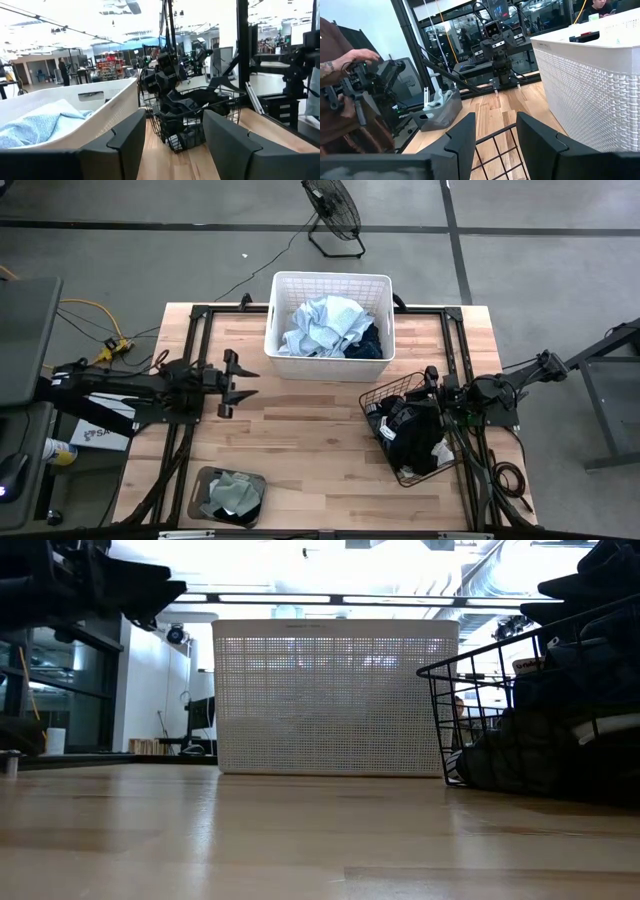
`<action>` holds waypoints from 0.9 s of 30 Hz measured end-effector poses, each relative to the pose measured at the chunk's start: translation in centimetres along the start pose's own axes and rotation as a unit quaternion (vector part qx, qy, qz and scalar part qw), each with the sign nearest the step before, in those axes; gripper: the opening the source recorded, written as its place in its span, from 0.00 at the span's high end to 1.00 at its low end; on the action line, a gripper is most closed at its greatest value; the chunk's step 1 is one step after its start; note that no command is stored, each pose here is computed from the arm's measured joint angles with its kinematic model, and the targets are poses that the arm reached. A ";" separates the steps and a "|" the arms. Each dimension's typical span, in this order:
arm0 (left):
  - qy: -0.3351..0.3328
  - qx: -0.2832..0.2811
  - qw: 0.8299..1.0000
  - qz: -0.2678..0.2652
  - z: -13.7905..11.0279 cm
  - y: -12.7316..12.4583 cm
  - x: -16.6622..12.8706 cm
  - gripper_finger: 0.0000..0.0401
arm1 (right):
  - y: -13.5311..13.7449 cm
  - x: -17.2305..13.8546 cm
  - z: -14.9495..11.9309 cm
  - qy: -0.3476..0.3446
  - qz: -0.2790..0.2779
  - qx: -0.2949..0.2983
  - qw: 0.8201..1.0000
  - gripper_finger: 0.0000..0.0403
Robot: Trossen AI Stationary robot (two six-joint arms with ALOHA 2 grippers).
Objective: Pick & Place Cloths
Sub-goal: Return to Home Position
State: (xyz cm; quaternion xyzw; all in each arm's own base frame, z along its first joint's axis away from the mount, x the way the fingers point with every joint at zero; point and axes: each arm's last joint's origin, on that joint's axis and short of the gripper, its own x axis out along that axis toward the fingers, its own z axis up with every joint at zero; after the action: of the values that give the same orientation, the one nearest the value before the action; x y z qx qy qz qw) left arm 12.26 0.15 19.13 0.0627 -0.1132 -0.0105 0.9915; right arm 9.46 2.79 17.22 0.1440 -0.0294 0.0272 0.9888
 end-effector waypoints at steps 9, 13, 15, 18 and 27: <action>-0.001 0.000 1.000 0.001 0.1 0.0 -0.2 0.52 | 0.0 0.0 0.0 0.000 0.000 0.000 1.000 0.67; 0.018 -0.001 1.000 -0.001 -0.3 0.0 -0.2 0.52 | 0.0 0.0 0.0 0.000 0.000 0.000 1.000 0.67; 0.030 -0.001 1.000 -0.002 -0.6 -0.1 -0.2 0.52 | 0.0 0.0 0.0 0.000 0.000 0.000 1.000 0.67; 0.053 -0.003 0.999 -0.005 -1.0 -0.1 -0.3 0.52 | 0.0 0.0 0.0 0.000 0.000 0.000 1.000 0.67; 0.125 -0.007 0.992 -0.014 -2.4 -0.3 -0.5 0.52 | 0.0 0.0 0.0 0.000 0.000 0.000 1.000 0.67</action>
State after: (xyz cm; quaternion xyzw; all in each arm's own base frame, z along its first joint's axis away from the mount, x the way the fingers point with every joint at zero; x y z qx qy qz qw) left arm 12.29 0.15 16.64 0.0582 0.0127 -0.0168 0.9981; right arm 9.46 2.79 17.22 0.1441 -0.0294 0.0274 0.9888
